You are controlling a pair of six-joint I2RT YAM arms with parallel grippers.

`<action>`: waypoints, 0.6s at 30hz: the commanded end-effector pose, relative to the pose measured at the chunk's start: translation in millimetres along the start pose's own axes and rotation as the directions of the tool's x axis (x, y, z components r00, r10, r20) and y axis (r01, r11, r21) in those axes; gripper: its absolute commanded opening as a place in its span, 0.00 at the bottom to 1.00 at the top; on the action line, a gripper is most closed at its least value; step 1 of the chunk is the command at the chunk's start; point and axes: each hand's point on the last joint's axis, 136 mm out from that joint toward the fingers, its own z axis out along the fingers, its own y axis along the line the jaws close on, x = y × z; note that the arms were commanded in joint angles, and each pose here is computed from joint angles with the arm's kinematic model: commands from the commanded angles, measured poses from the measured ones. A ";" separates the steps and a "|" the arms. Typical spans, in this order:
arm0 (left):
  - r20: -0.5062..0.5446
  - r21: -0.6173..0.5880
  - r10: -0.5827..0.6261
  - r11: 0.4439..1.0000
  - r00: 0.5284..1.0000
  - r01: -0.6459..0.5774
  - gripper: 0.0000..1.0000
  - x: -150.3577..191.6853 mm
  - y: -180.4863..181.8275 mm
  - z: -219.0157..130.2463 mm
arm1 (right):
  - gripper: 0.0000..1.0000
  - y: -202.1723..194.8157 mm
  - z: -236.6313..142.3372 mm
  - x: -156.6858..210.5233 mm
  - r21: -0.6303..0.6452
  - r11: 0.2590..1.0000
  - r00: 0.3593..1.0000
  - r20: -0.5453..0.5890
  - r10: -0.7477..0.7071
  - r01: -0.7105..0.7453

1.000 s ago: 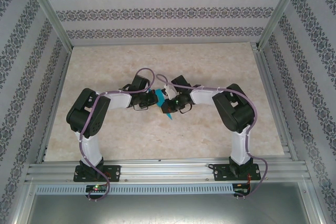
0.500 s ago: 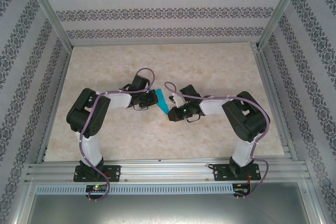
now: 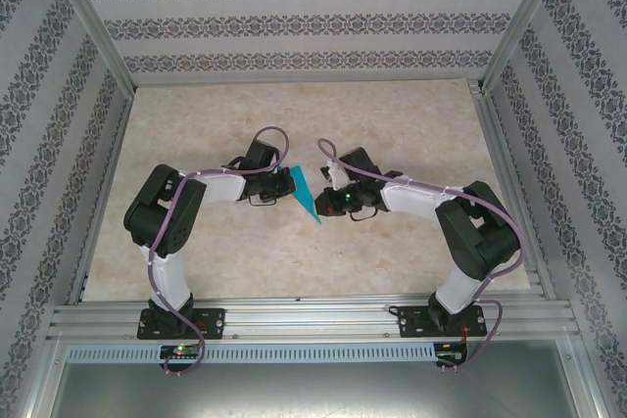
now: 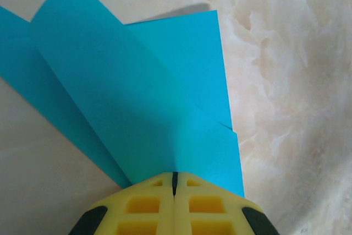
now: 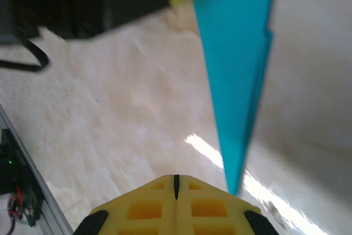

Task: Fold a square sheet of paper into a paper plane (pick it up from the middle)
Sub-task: Fold the wing for the fifth time at the center of the table.

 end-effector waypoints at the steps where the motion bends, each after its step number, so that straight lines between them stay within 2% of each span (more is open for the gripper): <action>1: -0.127 -0.212 -0.066 0.977 0.990 0.038 0.00 42.6 66.6 9.8 | 0.00 -4.2 15.8 -15.9 0.029 0.999 0.999 0.022 0.032 -0.033; 8: -0.129 -0.184 -0.058 0.982 0.990 0.034 0.00 38.6 57.6 10.5 | 0.00 -12.2 42.5 -14.2 0.036 0.998 0.998 -0.039 0.056 -0.054; 15: -0.109 -0.113 0.031 0.993 0.994 -0.044 0.00 19.9 29.0 -2.4 | 0.00 -42.3 53.4 6.7 0.120 0.989 0.991 -0.088 0.102 -0.092; 18: -0.048 -0.068 0.072 0.995 0.996 -0.076 0.07 2.4 9.3 -14.9 | 0.00 -49.2 56.4 13.3 0.140 0.985 0.988 -0.106 0.114 -0.099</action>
